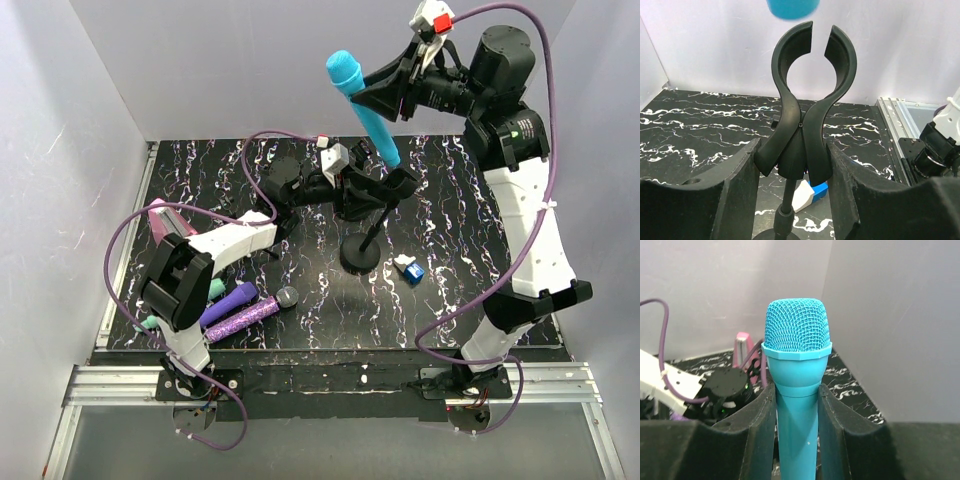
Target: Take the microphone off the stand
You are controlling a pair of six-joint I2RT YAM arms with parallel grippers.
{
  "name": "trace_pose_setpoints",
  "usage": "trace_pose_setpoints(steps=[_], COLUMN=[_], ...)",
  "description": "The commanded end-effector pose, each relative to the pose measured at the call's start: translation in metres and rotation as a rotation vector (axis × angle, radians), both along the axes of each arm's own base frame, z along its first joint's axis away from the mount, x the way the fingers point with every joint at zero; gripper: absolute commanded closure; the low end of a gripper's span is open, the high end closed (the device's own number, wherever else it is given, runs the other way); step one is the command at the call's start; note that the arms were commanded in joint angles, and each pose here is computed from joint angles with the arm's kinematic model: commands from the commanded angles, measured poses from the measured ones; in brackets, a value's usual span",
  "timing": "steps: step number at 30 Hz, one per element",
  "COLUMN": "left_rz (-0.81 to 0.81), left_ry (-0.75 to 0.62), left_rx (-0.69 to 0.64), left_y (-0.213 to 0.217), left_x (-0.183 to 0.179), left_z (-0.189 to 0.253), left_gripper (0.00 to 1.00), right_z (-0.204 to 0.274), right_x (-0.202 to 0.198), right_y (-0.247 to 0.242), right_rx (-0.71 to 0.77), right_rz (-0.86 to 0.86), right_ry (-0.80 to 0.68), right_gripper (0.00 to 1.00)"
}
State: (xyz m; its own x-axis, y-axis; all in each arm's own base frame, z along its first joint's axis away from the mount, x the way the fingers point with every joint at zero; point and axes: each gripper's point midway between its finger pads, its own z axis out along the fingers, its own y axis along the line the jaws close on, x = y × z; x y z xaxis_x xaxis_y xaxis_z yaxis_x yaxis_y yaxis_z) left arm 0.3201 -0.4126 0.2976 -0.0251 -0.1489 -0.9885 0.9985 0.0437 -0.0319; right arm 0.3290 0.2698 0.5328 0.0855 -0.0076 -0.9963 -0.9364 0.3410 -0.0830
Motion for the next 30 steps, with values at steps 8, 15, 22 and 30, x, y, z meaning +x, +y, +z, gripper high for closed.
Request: trace_pose_setpoints(steps=[8,15,22,30], left_rz=[0.122,0.185,0.263,0.48], left_ry=[-0.019,-0.045,-0.152,-0.01], left_rx=[0.103,0.176,0.145,-0.065], left_y=[0.02,0.039,0.058,0.063], left_x=[0.003,-0.003,-0.008,0.032], left_z=[0.046,0.064,0.118,0.206], left_gripper=[0.31,0.26,0.09,0.02], right_z=[0.056,0.053,0.059,0.069], right_x=[0.012,0.015,0.034,0.041], right_y=[-0.017,-0.018,-0.029,-0.041], right_rx=[0.168,0.205,0.29,0.459], right_rz=[-0.18,-0.199,-0.314,-0.393], right_ry=[-0.167,-0.189,-0.135,-0.063], right_gripper=[0.99,0.99,0.99,0.99])
